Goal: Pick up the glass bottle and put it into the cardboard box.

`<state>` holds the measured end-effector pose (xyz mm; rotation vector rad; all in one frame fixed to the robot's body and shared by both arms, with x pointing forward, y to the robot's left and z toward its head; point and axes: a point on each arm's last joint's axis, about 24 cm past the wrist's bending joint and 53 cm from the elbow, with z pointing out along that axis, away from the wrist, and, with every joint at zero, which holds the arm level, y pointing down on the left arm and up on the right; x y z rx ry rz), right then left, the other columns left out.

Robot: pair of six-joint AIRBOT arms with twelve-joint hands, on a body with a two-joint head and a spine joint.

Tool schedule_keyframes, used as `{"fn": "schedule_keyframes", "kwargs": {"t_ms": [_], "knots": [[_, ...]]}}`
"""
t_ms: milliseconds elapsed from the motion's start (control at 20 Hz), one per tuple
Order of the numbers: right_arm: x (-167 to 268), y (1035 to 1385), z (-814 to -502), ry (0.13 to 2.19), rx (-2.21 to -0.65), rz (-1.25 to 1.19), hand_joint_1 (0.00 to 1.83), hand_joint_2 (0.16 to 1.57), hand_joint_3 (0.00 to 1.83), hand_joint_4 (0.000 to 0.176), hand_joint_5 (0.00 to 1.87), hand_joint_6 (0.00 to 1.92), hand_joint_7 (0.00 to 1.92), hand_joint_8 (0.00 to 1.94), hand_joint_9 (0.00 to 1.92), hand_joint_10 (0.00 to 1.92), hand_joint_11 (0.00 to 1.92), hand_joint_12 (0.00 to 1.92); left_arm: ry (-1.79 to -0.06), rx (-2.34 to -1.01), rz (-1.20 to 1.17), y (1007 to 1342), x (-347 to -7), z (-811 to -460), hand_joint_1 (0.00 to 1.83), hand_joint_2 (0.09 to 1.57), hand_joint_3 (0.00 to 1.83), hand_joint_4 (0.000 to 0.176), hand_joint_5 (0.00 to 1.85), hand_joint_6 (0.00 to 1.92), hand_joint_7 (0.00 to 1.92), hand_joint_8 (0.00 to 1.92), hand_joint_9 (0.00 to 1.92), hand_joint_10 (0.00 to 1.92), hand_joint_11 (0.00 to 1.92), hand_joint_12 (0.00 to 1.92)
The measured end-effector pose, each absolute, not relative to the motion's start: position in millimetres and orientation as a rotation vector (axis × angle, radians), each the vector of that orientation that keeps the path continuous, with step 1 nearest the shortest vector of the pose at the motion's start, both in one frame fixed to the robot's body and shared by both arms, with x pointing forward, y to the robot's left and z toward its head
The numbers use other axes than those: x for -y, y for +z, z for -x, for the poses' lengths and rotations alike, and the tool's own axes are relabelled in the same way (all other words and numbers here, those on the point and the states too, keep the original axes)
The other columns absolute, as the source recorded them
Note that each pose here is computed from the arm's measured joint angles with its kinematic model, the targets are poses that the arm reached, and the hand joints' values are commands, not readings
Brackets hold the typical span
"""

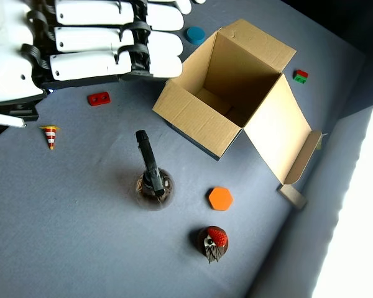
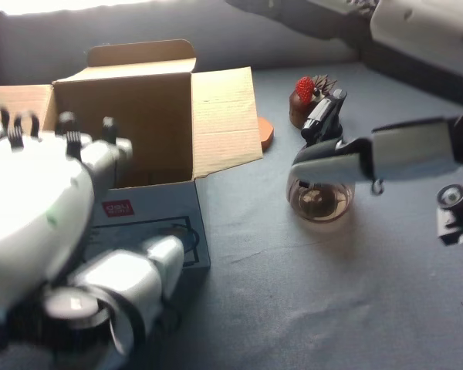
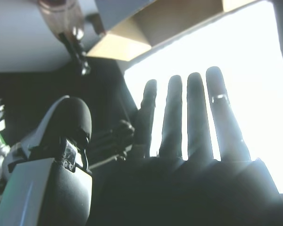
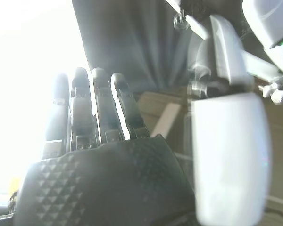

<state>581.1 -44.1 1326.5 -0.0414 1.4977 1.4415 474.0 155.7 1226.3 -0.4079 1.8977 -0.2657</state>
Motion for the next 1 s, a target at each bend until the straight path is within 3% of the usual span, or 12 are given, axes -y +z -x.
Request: {"fn": "schedule_keyframes", "kwargs": {"t_ms": [200,500,750,1000], "knots": [[67,1309,-613,1.420,-1.598,-0.040,1.07,1.01,0.00,0.000,0.01,0.00,0.10,0.00,0.13,0.02,0.00,0.24,-0.214,-1.974,0.461,1197,-162,-458,0.08,1.31,0.02,0.054,0.17,0.02,0.18,0.00,0.16,0.02,0.00,0.76],[88,1305,-635,1.386,-1.661,-0.058,1.05,1.00,0.00,0.000,0.00,0.00,0.08,0.00,0.12,0.01,0.00,0.15,-0.251,-2.041,0.518,1154,-145,-439,0.08,1.31,0.01,0.054,0.16,0.01,0.18,0.00,0.16,0.02,0.00,0.76],[103,1288,-655,1.301,-1.714,-0.030,1.04,0.99,0.00,0.000,0.00,0.00,0.07,0.00,0.10,0.00,0.00,0.05,-0.291,-2.053,0.515,1132,-122,-434,0.08,1.31,0.01,0.054,0.17,0.01,0.18,0.00,0.17,0.01,0.00,0.76],[110,1272,-677,1.321,-1.762,-0.044,1.03,0.98,0.00,0.000,0.00,0.00,0.07,0.00,0.10,0.00,0.00,0.07,-0.289,-2.001,0.514,1123,-126,-443,0.07,1.32,0.01,0.054,0.15,0.00,0.17,0.00,0.17,0.01,0.00,0.76]]}}
